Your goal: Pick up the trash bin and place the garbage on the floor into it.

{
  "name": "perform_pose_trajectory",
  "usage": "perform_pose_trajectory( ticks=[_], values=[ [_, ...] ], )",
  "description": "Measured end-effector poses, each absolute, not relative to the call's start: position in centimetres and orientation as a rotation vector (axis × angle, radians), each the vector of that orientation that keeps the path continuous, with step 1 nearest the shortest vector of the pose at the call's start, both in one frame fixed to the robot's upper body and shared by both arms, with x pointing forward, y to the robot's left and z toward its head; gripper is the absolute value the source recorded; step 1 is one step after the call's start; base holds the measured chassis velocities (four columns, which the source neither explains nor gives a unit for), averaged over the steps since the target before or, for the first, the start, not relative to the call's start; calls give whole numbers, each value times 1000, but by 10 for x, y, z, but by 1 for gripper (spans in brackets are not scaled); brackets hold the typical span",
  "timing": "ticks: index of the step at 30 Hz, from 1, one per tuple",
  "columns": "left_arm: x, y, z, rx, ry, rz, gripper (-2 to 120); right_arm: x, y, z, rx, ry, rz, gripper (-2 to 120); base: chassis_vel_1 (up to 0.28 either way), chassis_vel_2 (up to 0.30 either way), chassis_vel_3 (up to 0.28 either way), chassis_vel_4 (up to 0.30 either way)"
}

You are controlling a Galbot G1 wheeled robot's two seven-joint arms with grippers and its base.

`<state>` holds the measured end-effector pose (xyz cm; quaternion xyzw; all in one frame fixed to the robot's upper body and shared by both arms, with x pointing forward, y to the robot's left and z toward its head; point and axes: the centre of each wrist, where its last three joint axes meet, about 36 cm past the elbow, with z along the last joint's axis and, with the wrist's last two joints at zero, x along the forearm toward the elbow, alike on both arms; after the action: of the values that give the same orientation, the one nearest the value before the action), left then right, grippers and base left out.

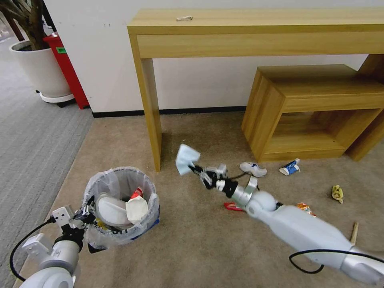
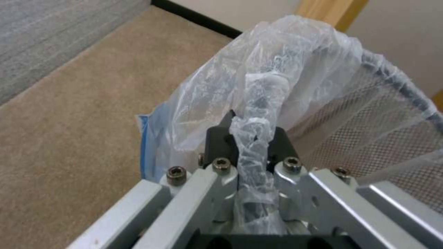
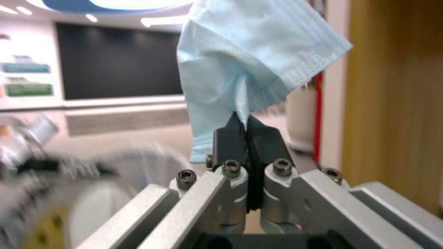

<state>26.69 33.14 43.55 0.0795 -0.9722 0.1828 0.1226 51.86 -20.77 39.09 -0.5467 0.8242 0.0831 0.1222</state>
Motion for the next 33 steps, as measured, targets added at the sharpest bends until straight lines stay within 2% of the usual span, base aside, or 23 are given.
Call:
perform_pose_trajectory(
  ticks=[5,14,33],
  values=[
    [270,335,439,199,-2840,506,3,507,-176,425,-1711,2271,274,0,0,0,0,0],
    [283,351,448,130,-2854,432,3,487,-136,434,-1890,2158,292,0,0,0,0,0],
    [300,355,457,63,-2876,393,3,471,-127,386,-1972,2271,283,0,0,0,0,0]
  ],
)
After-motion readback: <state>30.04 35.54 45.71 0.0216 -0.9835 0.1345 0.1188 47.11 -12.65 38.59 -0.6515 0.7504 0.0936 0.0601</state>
